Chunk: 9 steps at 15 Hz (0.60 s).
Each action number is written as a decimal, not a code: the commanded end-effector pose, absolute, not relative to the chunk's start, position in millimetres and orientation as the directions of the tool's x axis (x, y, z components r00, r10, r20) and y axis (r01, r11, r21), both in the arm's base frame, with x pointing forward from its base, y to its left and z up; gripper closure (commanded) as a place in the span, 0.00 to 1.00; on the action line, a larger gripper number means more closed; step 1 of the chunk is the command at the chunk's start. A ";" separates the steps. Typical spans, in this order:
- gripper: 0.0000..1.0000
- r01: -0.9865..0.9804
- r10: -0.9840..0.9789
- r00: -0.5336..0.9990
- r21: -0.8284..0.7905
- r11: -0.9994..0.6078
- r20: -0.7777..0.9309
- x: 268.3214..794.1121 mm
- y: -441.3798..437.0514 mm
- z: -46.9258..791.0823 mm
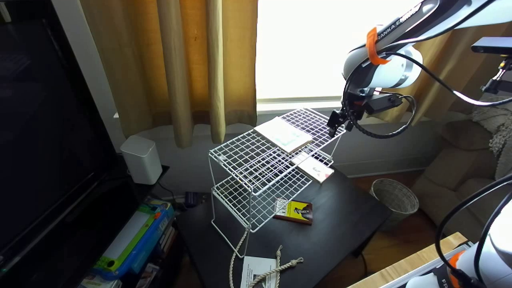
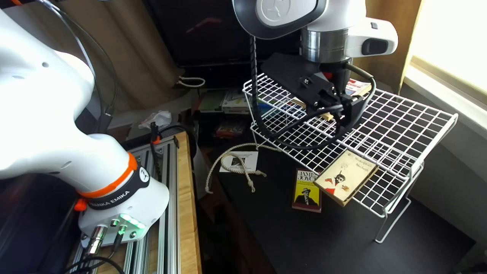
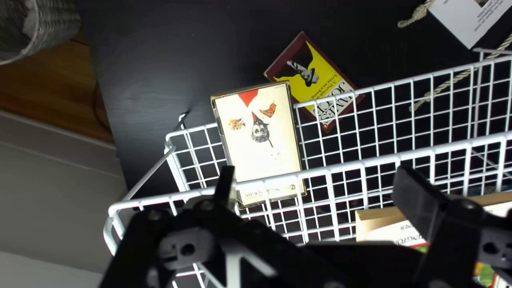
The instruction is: Move the book on the top rack to the left, remove the book on the bottom rack and put it on the right side of the book on the top rack
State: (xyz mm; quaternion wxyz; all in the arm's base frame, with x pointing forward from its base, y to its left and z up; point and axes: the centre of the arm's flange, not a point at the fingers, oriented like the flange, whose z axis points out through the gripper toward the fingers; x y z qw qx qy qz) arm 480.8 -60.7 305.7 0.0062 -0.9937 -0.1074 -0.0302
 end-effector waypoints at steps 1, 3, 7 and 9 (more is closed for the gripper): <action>0.00 0.216 0.215 0.974 -0.005 -0.976 0.064 482.8 -59.8 306.6; 0.00 0.218 0.217 0.974 -0.004 -0.976 0.065 484.2 -59.1 307.0; 0.00 0.218 0.217 0.974 -0.004 -0.976 0.065 484.8 -59.2 306.8; 0.00 0.218 0.217 0.974 -0.004 -0.976 0.065 484.9 -59.2 306.8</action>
